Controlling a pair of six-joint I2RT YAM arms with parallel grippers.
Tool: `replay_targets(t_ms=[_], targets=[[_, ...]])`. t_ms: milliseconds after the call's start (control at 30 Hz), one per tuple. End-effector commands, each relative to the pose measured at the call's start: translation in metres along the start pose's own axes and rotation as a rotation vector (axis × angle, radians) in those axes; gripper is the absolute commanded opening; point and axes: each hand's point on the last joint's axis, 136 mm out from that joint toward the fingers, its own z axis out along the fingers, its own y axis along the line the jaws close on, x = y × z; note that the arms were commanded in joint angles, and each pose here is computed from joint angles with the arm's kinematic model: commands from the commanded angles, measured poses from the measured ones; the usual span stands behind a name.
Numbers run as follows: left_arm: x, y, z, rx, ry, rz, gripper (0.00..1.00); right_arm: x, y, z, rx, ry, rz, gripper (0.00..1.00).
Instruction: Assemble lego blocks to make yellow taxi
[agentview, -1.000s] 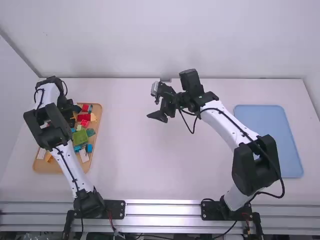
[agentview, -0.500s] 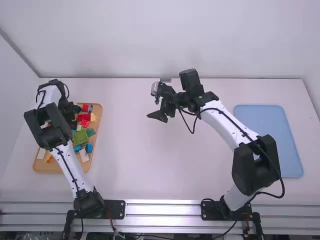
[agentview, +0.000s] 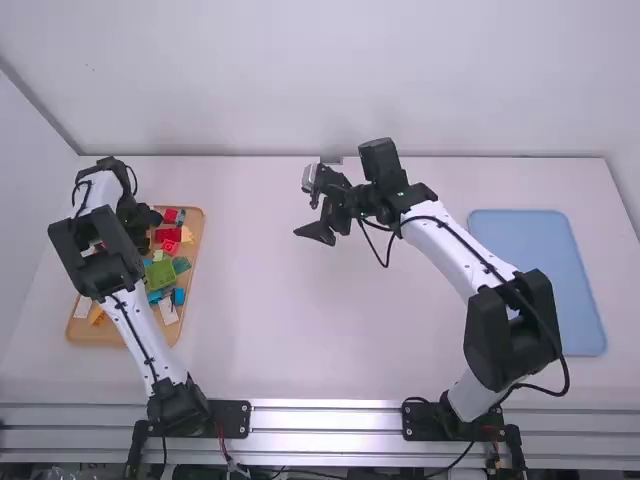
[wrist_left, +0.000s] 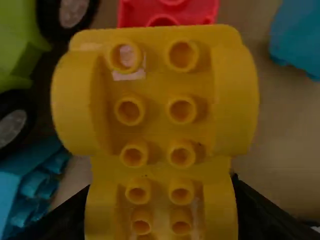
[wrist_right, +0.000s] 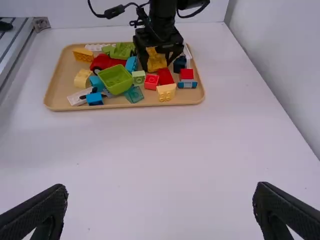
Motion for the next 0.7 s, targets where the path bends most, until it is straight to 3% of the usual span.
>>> replay_targets(t_ms=[0,100,200,333,467,533,667], targets=[[-0.003,0.005,0.005,-0.024,-0.013,0.114,0.71,-0.003,0.0,0.001,-0.007,-0.006,0.002,0.98],[-0.005,0.006,0.006,-0.026,-0.015,0.116,0.68,-0.001,0.001,0.001,-0.011,-0.001,0.009,0.99],[-0.004,0.006,0.006,-0.026,-0.014,0.106,0.57,0.0,0.002,0.001,-0.013,0.003,0.015,0.98],[-0.003,0.006,0.006,-0.023,-0.005,0.105,0.55,0.0,0.002,0.001,-0.014,0.004,0.016,0.99],[-0.003,0.006,0.005,-0.025,-0.008,0.119,0.58,0.0,0.002,0.001,-0.015,0.004,0.017,0.99],[-0.004,0.004,0.004,-0.02,-0.008,0.252,0.65,0.0,0.002,0.001,-0.015,0.005,0.017,0.98],[-0.012,-0.001,-0.007,-0.003,-0.016,0.406,0.67,0.0,0.001,0.001,-0.013,0.004,0.017,0.99]])
